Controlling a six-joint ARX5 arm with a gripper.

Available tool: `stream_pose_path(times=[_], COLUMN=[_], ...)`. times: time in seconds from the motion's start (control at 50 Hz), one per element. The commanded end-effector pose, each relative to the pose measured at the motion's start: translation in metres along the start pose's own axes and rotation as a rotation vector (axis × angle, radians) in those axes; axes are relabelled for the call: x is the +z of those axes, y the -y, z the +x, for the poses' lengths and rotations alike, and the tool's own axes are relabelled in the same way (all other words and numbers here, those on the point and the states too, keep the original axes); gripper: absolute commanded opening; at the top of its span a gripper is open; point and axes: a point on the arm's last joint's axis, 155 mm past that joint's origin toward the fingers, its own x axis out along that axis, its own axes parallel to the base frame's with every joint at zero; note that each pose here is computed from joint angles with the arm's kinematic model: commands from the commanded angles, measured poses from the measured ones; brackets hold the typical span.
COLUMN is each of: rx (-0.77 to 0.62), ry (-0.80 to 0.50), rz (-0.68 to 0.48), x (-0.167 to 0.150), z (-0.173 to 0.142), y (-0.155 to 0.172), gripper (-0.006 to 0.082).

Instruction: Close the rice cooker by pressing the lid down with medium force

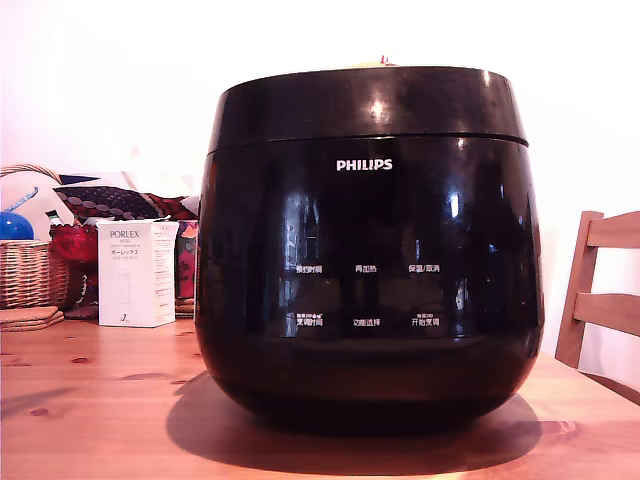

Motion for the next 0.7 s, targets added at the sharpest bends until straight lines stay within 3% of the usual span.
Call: stream_pose_path(times=[0.0, 0.38, 0.68], rx=[0.050, 0.273, 0.321], ry=[-0.001, -0.017, 0.003], rz=[0.000, -0.011, -0.008], x=[-0.002, -0.003, 0.003], z=[-0.005, -0.041, -0.053], y=[-0.015, -0.082, -0.093], gripper=[-0.0021, -0.0021, -0.0021])
